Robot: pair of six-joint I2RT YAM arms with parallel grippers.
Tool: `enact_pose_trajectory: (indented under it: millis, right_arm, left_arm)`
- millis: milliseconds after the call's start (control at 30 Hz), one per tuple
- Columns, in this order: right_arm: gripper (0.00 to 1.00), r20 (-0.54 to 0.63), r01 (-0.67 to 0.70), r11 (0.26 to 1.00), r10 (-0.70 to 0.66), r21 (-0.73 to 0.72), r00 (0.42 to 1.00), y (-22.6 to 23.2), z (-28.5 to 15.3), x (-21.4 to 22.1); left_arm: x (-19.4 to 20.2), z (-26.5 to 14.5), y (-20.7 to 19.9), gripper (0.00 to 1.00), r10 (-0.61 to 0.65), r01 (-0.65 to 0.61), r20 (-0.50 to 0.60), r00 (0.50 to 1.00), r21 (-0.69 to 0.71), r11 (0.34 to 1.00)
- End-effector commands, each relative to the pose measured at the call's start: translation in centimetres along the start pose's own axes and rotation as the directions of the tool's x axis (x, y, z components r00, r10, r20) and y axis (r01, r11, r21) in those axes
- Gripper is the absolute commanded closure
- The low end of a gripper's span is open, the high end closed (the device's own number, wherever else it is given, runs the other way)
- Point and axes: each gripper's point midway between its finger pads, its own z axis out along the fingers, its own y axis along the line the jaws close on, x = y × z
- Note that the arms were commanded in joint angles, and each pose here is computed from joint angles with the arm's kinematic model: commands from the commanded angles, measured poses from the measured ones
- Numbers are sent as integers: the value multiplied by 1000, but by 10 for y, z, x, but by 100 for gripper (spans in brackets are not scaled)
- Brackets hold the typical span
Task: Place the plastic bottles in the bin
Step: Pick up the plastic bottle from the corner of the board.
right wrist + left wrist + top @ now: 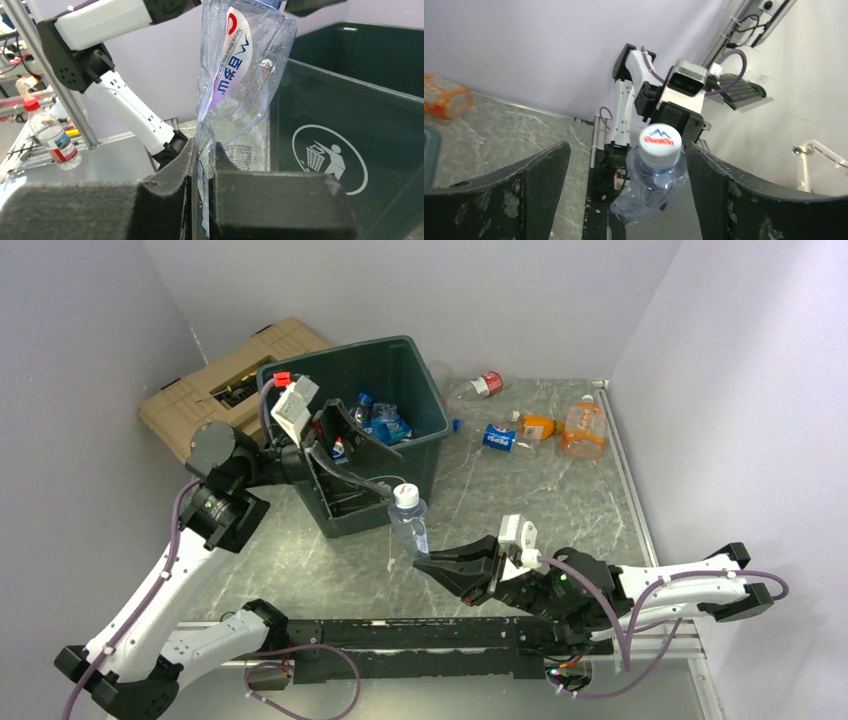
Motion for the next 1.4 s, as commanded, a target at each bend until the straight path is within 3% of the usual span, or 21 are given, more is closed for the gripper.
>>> enact_pose_trajectory:
  millis: [0,200,433,767,867,900,933,1067,1367]
  right_arm:
    - [100,111,-84,996,79,36,991,-8,1,-30]
    - [100,91,-93,995,88,47,992,-10,7,-24]
    - [100,76,-95,994,91,59,993,-14,9,-18]
    - [100,65,-102,993,98,63,993,-16,8,-15]
    - [100,50,-110,993,107,52,993,-13,11,-16]
    - [88,43,-114,993,112,43,993,-10,13,-18]
    - [70,31,-116,993,115,37,993,-8,15,-18]
    - [3,17,-122,992,121,21,992,-2,20,-22]
    - [0,-2,-132,987,132,-89,991,19,20,-58]
  left_arm:
    - [9,5,-18,12,18,-16,-22,1000,66,998]
    - [33,23,-29,29,7,1,-78,997,104,995]
    - [41,32,-41,35,18,-6,-81,997,148,989]
    - [44,35,-44,71,25,-10,-86,996,163,987]
    - [43,34,-45,88,29,-15,-82,996,166,986]
    - [43,34,-45,98,32,-19,-79,996,165,986]
    - [42,34,-44,100,36,-24,-72,997,154,988]
    - [36,30,-43,100,69,-64,-39,997,123,990]
    - [-2,12,-30,100,192,-183,92,977,-101,978]
